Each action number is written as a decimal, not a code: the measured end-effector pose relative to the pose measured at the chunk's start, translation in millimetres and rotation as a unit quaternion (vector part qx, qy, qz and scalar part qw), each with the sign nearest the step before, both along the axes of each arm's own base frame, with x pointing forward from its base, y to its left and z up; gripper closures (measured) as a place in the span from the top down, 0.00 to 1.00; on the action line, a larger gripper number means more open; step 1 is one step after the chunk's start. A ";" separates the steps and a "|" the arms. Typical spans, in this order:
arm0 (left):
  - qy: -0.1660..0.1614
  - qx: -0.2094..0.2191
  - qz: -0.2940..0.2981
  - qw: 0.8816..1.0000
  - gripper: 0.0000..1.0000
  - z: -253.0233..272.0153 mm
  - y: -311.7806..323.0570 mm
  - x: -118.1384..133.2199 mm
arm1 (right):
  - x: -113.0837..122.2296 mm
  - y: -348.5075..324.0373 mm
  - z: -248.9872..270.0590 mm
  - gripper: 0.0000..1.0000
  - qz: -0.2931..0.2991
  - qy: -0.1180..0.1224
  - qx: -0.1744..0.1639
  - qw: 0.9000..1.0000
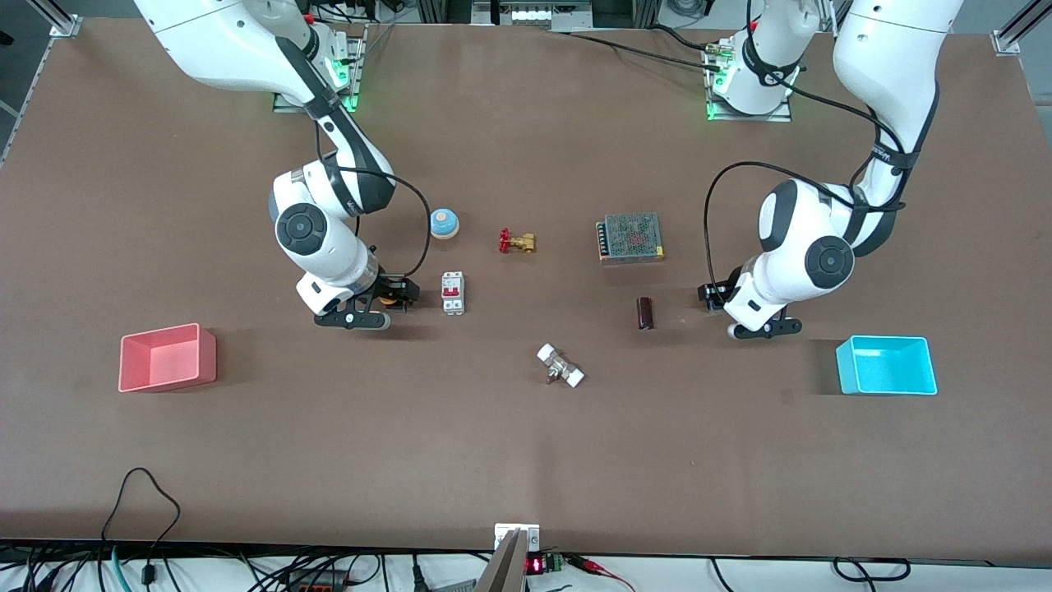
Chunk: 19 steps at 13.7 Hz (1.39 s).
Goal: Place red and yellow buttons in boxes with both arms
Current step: 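Grasp the yellow button with the right gripper while the left gripper grasps the red button, then carry the yellow button to the pink box while the left gripper carries red to cyan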
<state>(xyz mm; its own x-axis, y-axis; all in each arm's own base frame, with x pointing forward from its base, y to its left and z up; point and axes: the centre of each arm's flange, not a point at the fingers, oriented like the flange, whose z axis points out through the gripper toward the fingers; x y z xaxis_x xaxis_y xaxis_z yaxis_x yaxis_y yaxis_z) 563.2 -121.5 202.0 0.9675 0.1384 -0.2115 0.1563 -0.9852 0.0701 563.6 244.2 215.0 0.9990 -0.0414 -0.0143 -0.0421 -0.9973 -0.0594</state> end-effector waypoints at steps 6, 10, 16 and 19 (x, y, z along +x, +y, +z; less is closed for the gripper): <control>-0.007 -0.001 0.001 1.000 0.41 3.5 -0.1 2.9 | -2.1 12.3 3.5 0.88 0.012 -0.005 0.000 1.000; -0.037 0.002 0.034 0.999 0.41 58.7 42.2 25.2 | -2.3 12.5 3.3 0.75 0.027 -0.006 -0.001 1.000; -0.077 0.023 0.027 0.996 0.41 131.4 180.6 55.8 | -2.6 12.3 2.9 0.36 0.045 -0.006 -0.002 0.999; -0.088 0.026 0.013 0.996 0.41 130.1 230.1 66.2 | -2.2 11.3 2.8 0.36 0.053 -0.006 -0.002 0.999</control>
<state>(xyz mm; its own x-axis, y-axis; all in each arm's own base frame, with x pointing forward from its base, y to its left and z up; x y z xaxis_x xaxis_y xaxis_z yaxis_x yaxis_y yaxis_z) 629.4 108.7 332.1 0.9849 0.1703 -0.0310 0.1717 -0.9840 0.0469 561.4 255.5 217.7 0.9978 0.0655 -0.0016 0.0654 -0.9963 -0.0554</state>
